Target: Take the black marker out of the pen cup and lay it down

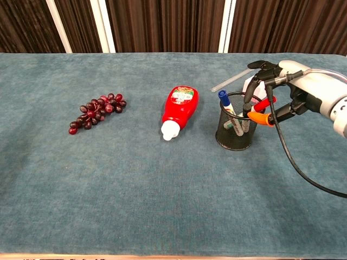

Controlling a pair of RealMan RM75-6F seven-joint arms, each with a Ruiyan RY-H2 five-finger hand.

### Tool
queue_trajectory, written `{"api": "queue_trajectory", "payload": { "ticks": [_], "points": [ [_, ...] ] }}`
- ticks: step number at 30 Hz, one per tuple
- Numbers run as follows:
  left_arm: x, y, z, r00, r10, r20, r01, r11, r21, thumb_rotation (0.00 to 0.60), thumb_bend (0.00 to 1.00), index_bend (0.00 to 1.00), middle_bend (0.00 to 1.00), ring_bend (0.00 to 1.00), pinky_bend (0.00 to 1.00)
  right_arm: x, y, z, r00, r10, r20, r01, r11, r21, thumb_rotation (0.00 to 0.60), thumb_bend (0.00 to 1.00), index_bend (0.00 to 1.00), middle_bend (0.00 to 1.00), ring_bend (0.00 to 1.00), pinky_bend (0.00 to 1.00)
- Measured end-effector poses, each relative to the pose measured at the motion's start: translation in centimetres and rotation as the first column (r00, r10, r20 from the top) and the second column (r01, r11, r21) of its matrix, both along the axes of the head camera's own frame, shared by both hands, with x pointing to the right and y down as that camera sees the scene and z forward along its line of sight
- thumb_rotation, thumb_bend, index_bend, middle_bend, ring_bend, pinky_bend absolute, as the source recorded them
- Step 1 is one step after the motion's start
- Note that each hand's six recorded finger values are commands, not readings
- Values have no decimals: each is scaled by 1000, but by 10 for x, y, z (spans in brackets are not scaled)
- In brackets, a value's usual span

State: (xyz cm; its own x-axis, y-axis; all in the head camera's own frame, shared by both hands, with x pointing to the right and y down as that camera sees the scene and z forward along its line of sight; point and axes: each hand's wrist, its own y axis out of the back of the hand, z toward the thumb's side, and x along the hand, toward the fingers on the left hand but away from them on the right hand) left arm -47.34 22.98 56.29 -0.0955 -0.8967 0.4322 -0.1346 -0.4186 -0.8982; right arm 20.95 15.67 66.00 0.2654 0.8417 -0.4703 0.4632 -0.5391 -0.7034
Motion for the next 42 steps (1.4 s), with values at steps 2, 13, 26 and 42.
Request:
{"api": "queue_trajectory", "payload": {
  "ticks": [2, 13, 26, 42],
  "points": [
    [0, 0, 0, 1000, 0, 0, 0, 1000, 0, 600, 392, 145, 34, 16, 50, 0, 0, 1, 1000, 0, -2, 0, 1000, -1, 600, 418, 498, 0, 0, 171],
    [0, 0, 0, 1000, 0, 0, 0, 1000, -1, 600, 392, 145, 34, 16, 50, -1, 0, 3, 1000, 7, -1, -7, 1000, -6, 600, 418, 512, 0, 0, 171],
    [0, 0, 0, 1000, 0, 1, 0, 1000, 0, 600, 392, 145, 33, 16, 50, -3, -1, 3, 1000, 15, 5, -15, 1000, -4, 600, 418, 537, 0, 0, 171],
    [-1, 0, 0, 1000, -5, 4, 5, 1000, 1, 600, 392, 145, 33, 16, 50, -6, -3, 2, 1000, 12, 7, -12, 1000, -5, 600, 472, 731, 0, 0, 171]
  ]
}}
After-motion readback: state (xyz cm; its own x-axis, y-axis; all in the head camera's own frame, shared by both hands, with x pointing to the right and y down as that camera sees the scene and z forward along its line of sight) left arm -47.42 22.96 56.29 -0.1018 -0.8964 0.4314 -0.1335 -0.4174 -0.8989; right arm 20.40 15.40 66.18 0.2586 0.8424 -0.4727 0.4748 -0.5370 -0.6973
